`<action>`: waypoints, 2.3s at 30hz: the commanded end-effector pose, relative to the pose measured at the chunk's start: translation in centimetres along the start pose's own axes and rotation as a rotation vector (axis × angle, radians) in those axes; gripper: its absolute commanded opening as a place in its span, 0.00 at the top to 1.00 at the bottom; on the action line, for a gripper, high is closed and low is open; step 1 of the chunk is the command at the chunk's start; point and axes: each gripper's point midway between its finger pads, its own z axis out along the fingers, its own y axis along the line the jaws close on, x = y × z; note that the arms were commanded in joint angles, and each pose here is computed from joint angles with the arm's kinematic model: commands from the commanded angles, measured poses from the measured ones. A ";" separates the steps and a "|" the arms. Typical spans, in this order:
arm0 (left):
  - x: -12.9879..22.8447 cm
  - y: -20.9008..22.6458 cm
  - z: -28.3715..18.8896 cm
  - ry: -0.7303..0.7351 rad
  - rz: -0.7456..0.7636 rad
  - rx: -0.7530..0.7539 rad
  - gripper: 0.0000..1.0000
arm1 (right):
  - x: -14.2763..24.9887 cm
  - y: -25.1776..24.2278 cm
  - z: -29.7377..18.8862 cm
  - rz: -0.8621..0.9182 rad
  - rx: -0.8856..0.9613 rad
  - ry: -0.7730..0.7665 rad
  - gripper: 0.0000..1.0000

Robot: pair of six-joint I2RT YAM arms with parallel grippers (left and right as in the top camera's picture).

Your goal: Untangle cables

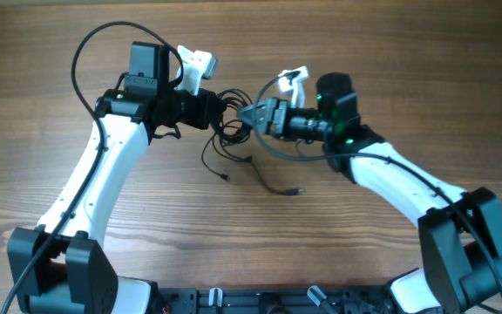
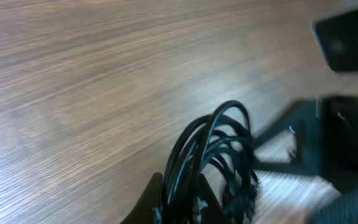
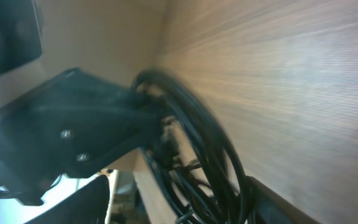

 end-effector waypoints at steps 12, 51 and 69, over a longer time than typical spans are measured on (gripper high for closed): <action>-1.3 8.2 -1.8 -0.114 -0.287 -0.490 0.96 | 1.2 -7.1 -0.5 0.358 0.392 -0.158 0.24; -4.7 -0.8 -2.6 -0.213 -0.283 -0.077 0.96 | 0.8 1.4 -1.8 0.256 0.226 -0.195 0.31; -3.5 -4.6 -1.1 -0.143 0.114 -0.032 0.96 | 0.0 -0.3 -1.6 0.450 0.262 -0.287 0.43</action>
